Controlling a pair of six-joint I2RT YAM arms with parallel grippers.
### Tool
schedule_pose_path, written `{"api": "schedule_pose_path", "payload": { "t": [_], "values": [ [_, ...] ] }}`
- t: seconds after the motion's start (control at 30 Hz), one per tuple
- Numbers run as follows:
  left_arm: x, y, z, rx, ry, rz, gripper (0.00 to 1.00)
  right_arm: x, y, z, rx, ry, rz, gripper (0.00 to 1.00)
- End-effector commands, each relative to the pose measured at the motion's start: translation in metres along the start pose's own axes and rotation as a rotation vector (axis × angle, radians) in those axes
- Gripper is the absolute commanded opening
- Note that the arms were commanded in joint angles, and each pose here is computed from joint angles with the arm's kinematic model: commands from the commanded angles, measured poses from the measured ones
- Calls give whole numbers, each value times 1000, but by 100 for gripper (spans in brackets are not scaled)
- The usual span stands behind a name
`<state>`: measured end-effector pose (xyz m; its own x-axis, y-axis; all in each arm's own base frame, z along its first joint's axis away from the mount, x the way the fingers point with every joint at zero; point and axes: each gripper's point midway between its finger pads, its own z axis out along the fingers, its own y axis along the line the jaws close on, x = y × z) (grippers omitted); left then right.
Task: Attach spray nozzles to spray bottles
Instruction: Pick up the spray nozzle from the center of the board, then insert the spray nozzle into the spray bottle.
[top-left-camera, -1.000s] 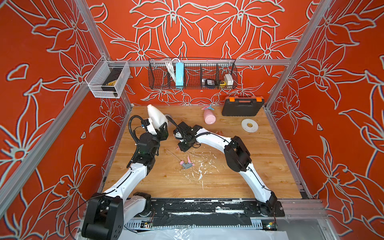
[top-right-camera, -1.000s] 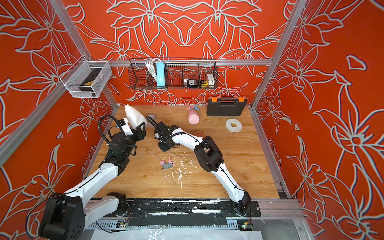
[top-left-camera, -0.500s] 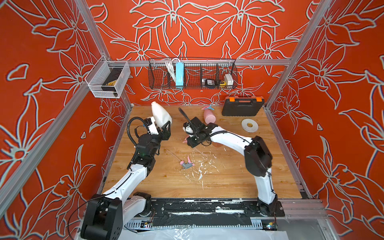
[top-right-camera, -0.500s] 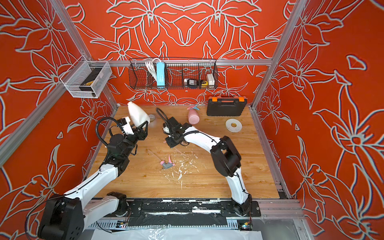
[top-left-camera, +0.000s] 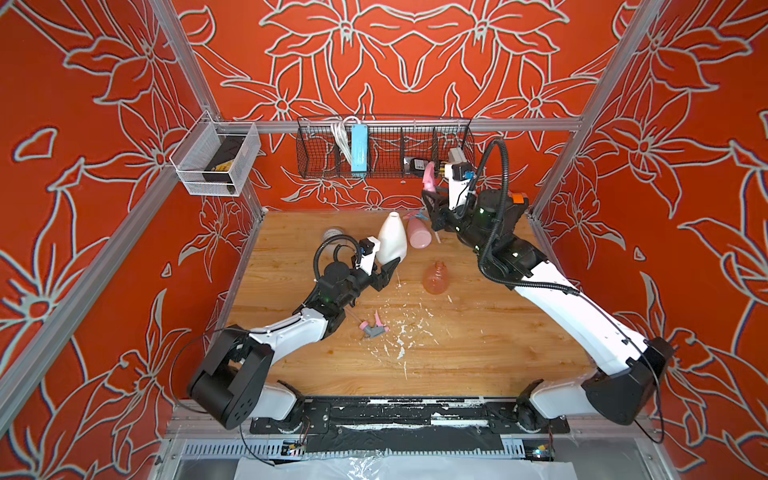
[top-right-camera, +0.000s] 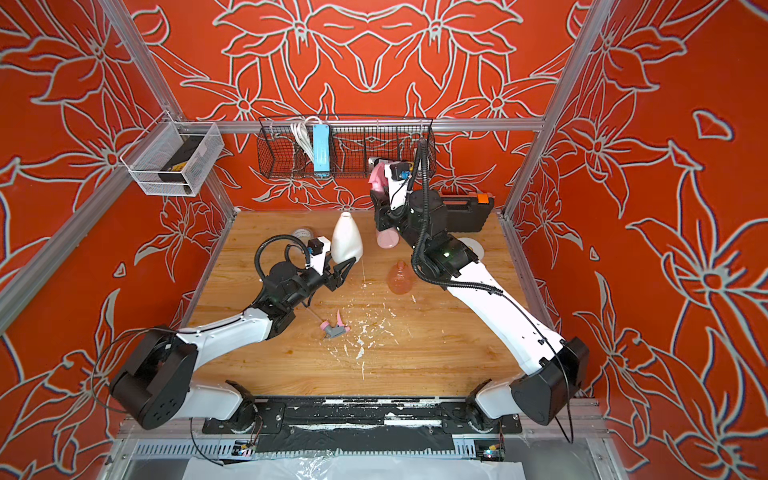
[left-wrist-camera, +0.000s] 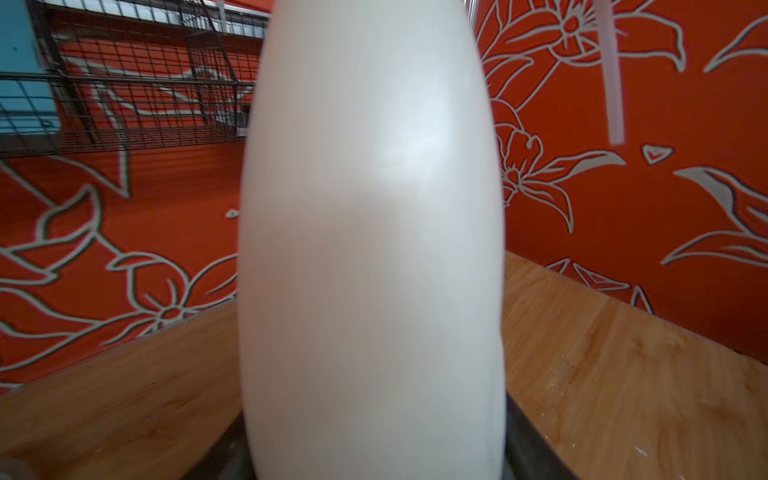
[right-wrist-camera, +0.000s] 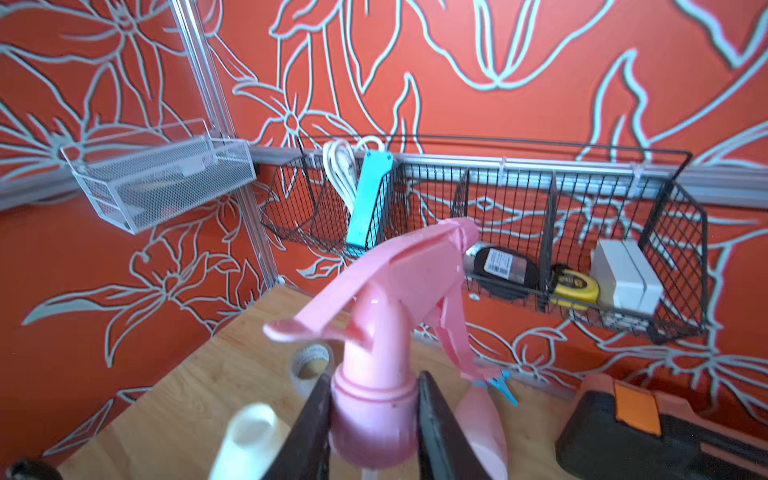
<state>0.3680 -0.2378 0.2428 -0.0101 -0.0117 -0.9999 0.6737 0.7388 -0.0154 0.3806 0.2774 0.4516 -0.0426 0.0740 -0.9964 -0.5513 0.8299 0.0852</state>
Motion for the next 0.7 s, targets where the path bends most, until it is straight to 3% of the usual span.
{"api": "schedule_pose_path", "payload": {
  "t": [0.0, 0.23, 0.67],
  "values": [
    [-7, -22, 3, 127, -56, 82, 57, -24, 14, 16, -74, -102, 36, 18],
    [1, -33, -1, 189, -76, 35, 57, -53, 46, 37, -256, -186, 152, 18],
    [5, -33, 1, 196, -78, 24, 57, -69, 51, 31, -290, -206, 160, 18]
  ]
}}
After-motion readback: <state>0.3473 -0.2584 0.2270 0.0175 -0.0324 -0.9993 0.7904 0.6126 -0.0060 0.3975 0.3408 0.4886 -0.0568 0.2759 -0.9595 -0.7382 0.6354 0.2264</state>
